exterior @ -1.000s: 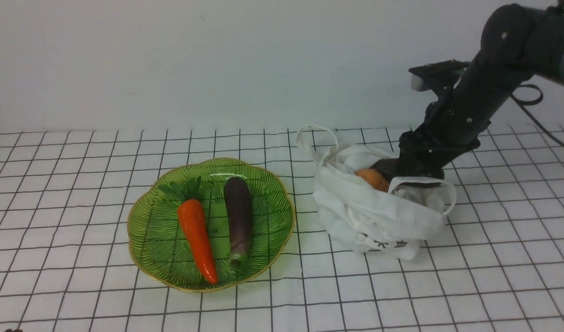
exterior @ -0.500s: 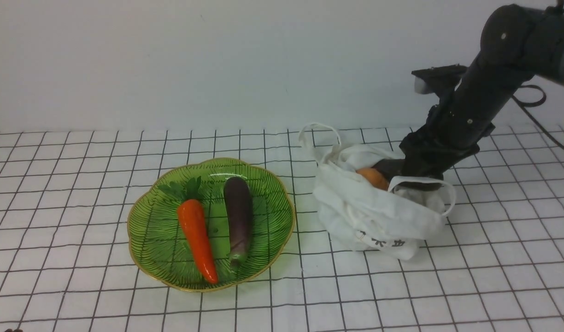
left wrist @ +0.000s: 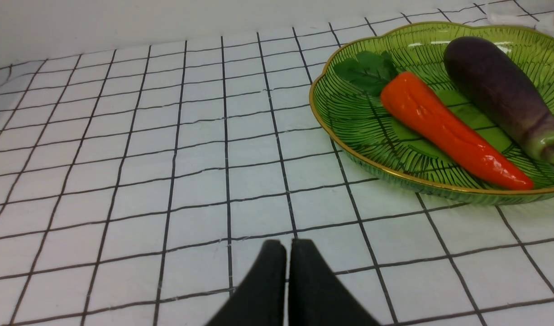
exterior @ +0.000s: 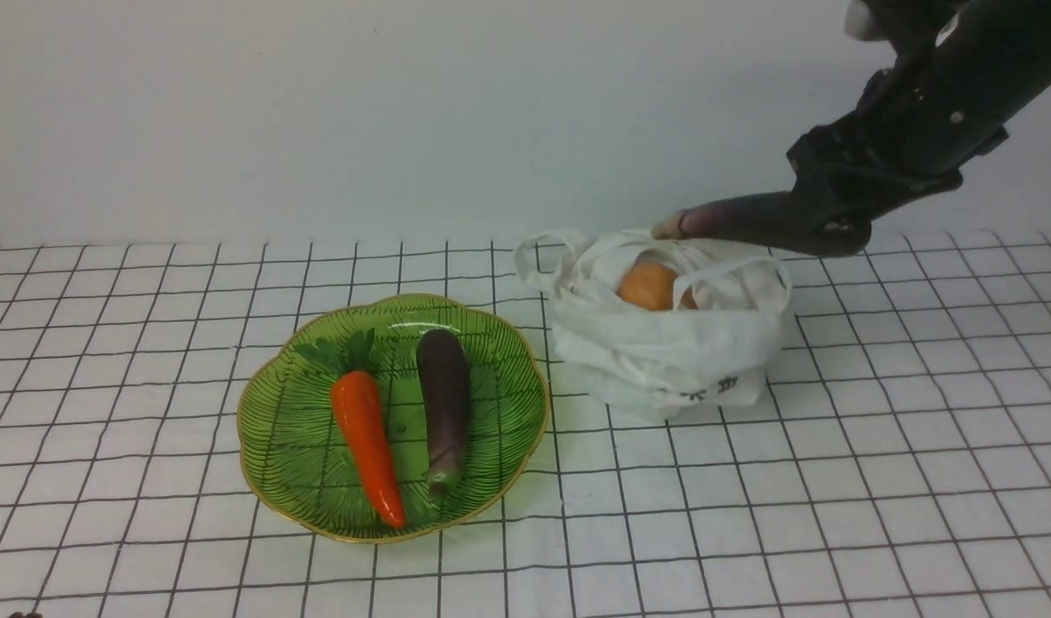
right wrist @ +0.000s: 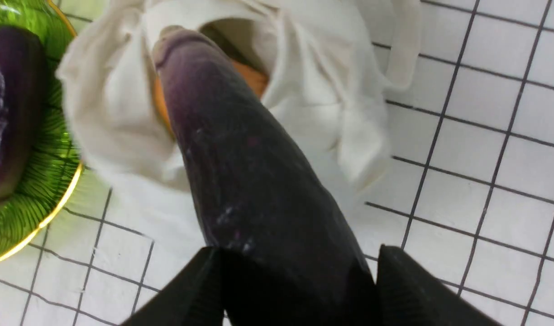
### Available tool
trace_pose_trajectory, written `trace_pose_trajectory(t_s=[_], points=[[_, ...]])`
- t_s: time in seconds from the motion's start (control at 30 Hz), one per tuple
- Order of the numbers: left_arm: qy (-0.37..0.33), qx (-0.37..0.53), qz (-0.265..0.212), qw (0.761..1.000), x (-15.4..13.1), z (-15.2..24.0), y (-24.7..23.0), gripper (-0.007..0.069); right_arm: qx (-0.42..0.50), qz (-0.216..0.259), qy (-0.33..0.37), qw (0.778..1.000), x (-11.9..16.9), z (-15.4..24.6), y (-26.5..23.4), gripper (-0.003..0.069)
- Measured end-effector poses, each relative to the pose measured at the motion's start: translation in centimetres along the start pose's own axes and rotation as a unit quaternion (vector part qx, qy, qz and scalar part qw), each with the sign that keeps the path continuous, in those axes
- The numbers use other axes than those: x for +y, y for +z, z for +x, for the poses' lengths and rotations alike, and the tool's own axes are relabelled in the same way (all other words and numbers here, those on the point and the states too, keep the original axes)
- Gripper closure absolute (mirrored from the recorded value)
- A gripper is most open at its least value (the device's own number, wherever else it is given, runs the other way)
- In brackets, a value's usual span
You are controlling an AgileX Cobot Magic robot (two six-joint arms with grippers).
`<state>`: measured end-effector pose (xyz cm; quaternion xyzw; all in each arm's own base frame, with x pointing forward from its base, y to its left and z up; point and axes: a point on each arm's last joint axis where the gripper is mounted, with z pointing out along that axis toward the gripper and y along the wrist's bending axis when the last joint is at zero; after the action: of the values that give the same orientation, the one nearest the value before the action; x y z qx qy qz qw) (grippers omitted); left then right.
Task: Take vegetables from bag on white checkered tablecloth place on plate.
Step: 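Take the eggplant out of the bag and place it on the plate with the right gripper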
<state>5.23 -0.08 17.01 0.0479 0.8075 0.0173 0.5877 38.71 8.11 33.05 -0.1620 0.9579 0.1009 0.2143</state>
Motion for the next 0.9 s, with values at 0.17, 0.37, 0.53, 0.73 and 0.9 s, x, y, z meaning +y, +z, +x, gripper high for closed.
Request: trace_pose_trajectory(t_s=[0.17,0.37,0.53,0.73,0.9], points=[[0.000,0.000,0.000,1.000,0.0,0.0,0.0,0.0633,0.015,-0.004,0.009,1.000,0.1,1.0,0.3,0.0265],[0.000,0.000,0.000,1.000,0.0,0.0,0.0,0.0633,-0.004,-0.065,0.014,0.998,2.4,2.3,-1.9,0.0265],[0.000,0.000,0.000,1.000,0.0,0.0,0.0,0.0633,-0.024,-0.149,-0.042,0.988,7.8,2.3,-2.9,0.0265],[0.000,0.000,0.000,1.000,0.0,0.0,0.0,0.0633,-0.018,-0.193,-0.041,0.980,15.7,2.0,1.6,0.0265],[0.000,0.000,0.000,1.000,0.0,0.0,0.0,0.0633,-0.041,-0.199,-0.028,0.979,19.5,1.8,6.5,0.0265]])
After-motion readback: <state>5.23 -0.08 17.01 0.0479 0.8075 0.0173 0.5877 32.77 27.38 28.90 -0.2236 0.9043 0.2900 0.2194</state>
